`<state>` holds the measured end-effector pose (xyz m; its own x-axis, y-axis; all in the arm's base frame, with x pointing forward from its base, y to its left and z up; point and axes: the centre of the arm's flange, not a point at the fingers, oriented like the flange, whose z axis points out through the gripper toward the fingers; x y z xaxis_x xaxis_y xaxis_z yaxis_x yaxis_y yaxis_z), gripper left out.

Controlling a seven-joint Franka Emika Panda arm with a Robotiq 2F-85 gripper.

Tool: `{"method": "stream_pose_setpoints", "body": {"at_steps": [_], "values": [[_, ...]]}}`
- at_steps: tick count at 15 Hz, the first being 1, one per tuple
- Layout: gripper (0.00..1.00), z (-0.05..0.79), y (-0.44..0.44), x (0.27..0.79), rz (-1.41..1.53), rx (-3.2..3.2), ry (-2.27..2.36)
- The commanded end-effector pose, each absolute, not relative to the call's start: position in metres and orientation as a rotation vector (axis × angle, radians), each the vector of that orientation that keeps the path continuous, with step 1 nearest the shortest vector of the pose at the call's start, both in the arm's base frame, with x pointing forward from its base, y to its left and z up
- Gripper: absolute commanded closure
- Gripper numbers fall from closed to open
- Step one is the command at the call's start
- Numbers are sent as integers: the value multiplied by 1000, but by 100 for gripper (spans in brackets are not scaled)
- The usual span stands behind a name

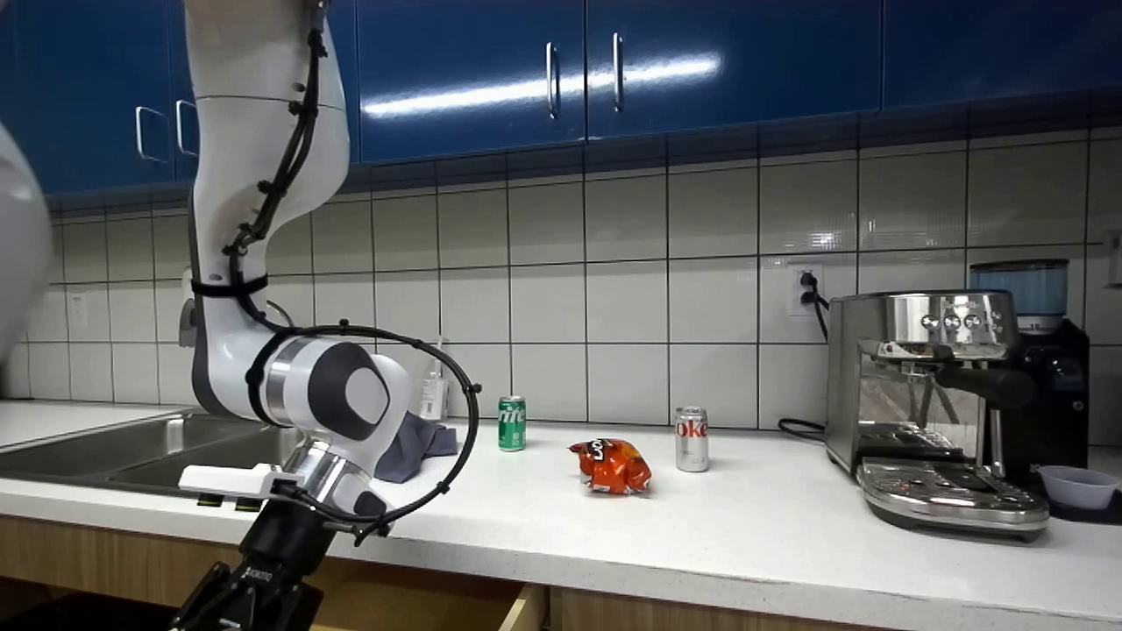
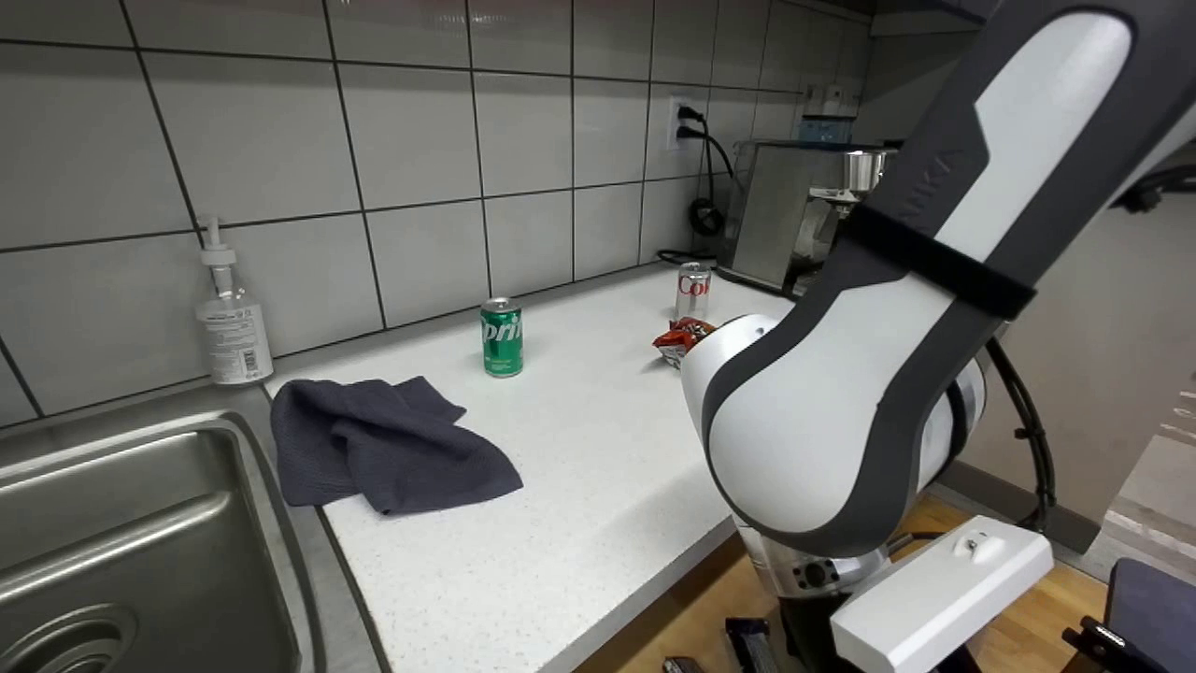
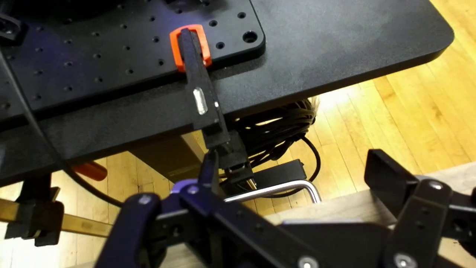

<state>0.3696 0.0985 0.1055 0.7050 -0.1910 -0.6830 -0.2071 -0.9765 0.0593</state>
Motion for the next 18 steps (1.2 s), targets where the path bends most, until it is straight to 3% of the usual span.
{"method": "stream_pose_setpoints", "body": {"at_steps": [1, 18], "values": [[0, 94, 93, 398, 1051, -2945, 316], [0, 112, 101, 462, 676, -3039, 127]]}}
